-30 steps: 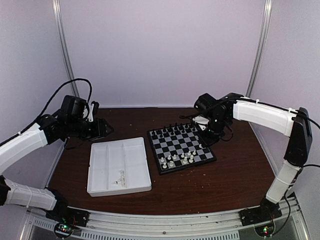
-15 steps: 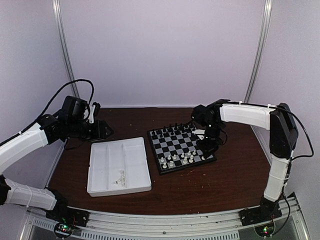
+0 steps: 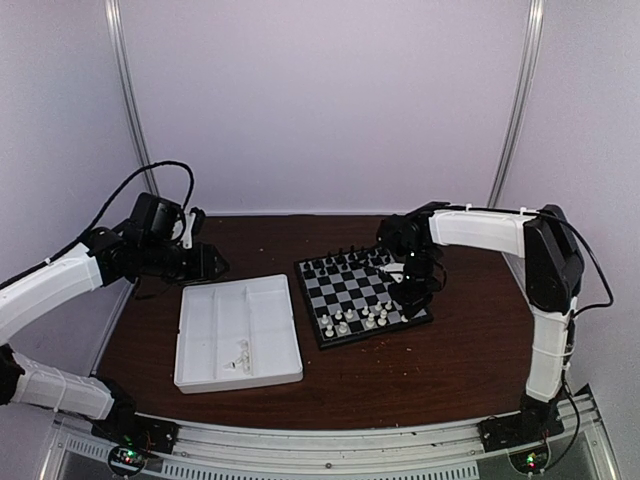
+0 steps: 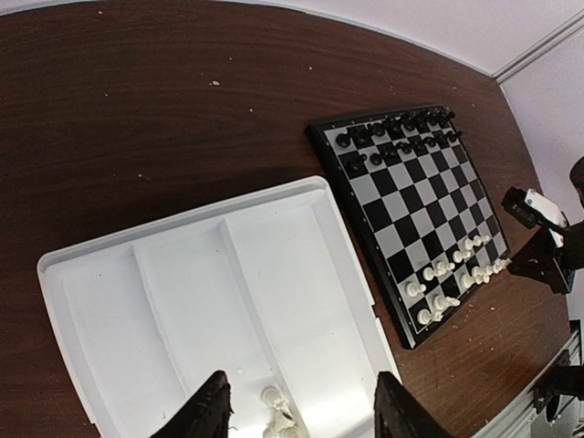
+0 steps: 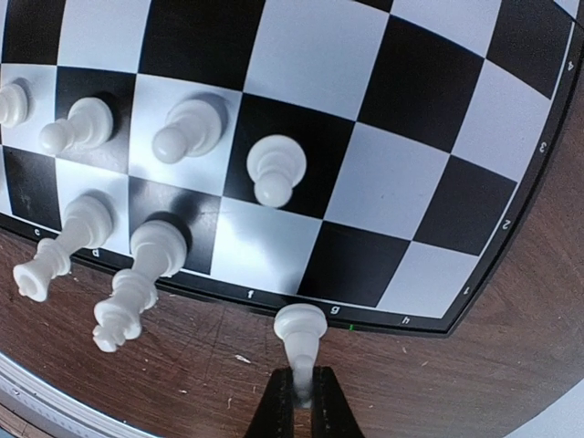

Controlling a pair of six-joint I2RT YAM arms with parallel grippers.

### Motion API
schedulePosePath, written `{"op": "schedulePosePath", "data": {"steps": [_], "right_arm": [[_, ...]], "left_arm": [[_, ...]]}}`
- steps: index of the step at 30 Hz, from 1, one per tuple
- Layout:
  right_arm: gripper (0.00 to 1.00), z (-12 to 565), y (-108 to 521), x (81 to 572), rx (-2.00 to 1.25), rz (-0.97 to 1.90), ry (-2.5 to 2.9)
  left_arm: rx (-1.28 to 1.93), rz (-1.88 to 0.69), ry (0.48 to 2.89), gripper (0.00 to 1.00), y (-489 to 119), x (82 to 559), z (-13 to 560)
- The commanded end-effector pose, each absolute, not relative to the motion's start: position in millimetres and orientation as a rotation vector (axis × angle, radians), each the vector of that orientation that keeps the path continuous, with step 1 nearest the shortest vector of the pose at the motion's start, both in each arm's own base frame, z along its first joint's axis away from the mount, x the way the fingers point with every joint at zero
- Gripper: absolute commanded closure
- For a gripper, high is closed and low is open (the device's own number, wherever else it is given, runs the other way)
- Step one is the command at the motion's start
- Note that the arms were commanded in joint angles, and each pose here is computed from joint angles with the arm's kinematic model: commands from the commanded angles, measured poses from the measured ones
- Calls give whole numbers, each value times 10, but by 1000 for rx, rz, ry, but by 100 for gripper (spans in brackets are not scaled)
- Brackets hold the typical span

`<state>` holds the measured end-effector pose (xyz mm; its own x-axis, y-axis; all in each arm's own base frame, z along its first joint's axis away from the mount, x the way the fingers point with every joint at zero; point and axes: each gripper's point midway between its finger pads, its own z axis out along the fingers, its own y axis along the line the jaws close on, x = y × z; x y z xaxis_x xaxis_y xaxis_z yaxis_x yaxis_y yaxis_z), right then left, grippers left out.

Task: Set up the chess pieces on the board
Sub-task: Place the chess piece on the chessboard.

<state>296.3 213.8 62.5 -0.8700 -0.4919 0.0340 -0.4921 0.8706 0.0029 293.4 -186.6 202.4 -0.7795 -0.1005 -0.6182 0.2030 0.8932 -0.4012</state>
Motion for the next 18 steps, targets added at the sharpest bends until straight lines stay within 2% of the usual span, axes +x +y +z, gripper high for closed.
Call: {"op": "schedulePosePath", "data": {"steps": [1, 18], "right_arm": [[100, 675, 2115, 3099, 806, 79, -3039], [100, 611, 2073, 3180, 806, 143, -3050]], "left_arm": [[89, -586, 2355, 46, -1861, 3008, 2158], [90, -574, 2362, 46, -1858, 3023, 2132]]}}
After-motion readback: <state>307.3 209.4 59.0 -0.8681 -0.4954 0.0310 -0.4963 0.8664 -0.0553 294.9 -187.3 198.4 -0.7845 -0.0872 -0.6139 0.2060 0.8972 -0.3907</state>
